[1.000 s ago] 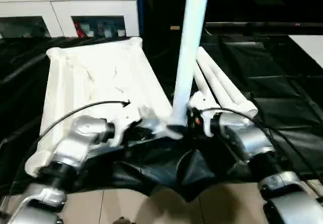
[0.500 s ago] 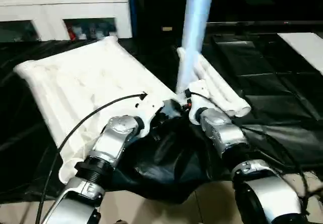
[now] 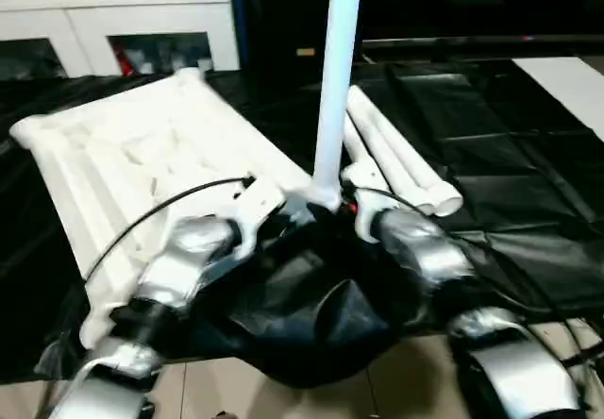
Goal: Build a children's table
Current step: Rotate leg to tighten
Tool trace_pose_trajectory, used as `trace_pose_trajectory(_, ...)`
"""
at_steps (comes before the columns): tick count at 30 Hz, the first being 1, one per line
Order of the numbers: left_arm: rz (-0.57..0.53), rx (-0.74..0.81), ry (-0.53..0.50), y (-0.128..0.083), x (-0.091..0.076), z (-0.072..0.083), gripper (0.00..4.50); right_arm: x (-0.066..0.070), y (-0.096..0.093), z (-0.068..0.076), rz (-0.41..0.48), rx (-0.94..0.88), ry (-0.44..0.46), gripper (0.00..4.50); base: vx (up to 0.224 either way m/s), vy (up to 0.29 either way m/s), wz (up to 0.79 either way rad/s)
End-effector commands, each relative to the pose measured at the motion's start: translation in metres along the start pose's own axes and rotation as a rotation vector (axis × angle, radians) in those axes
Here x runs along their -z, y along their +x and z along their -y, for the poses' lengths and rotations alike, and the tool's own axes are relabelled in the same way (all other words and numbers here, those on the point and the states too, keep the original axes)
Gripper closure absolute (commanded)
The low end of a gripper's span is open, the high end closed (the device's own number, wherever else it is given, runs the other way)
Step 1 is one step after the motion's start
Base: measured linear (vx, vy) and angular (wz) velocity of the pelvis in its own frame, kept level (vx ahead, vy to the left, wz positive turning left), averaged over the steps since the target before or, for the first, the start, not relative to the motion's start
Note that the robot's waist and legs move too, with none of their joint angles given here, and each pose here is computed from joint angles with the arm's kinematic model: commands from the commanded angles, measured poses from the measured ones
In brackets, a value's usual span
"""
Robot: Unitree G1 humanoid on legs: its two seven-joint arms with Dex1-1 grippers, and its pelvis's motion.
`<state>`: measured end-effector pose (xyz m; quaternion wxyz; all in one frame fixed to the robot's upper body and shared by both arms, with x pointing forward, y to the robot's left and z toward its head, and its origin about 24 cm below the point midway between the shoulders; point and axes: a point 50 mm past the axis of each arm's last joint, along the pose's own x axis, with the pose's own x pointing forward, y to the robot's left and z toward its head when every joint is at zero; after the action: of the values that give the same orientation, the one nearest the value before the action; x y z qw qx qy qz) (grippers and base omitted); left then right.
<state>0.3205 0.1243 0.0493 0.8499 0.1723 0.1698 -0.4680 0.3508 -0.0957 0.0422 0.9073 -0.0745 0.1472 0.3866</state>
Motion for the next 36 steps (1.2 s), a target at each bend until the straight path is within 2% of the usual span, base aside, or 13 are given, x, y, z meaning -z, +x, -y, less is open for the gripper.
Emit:
trace_pose_trajectory(1, 0.097, 0.122, 0.084, 0.0, -0.018, 0.009, 4.5, -0.003, -0.005, -0.002, 0.004, -0.084, -0.05, 0.64, 0.0, 0.0, 0.0)
trace_pose_trajectory(4, 0.09, 0.159, 0.094, -0.004, -0.016, 0.01, 4.5, -0.003, -0.011, 0.001, -0.007, -0.122, -0.079, 0.64, 0.0, 0.0, 0.0)
trace_pose_trajectory(7, 0.073, 0.221, 0.111, -0.013, -0.011, 0.008, 4.5, -0.003, -0.026, 0.006, -0.04, -0.217, -0.129, 0.64, 0.0, 0.0, 0.0)
trace_pose_trajectory(15, 0.056, 0.297, 0.119, -0.02, -0.006, 0.009, 4.5, -0.005, -0.033, 0.004, -0.055, -0.32, -0.15, 0.64, 0.0, 0.0, 0.0)
trace_pose_trajectory(16, 0.052, 0.309, 0.119, -0.022, -0.004, 0.009, 4.5, -0.005, -0.034, 0.003, -0.055, -0.335, -0.151, 0.89, 0.0, 0.0, 0.0)
trace_pose_trajectory(20, 0.044, 0.358, 0.112, -0.027, -0.001, 0.012, 4.5, -0.005, -0.035, -0.002, -0.075, -0.392, -0.157, 1.14, 0.0, 0.0, 0.0)
trace_pose_trajectory(28, 0.041, 0.354, 0.109, -0.028, 0.0, 0.012, 4.5, -0.003, -0.033, -0.007, -0.077, -0.419, -0.144, 1.72, 0.0, 0.0, 0.0)
trace_pose_trajectory(31, 0.05, 0.283, 0.094, -0.023, -0.002, 0.007, 4.5, -0.001, -0.028, -0.01, -0.055, -0.372, -0.108, 1.76, 0.0, 0.0, 0.0)
trace_pose_trajectory(36, 0.064, 0.06, 0.005, -0.004, -0.008, -0.003, 4.5, 0.005, -0.008, -0.006, -0.049, -0.107, -0.019, 1.78, 0.0, 0.0, 0.0)
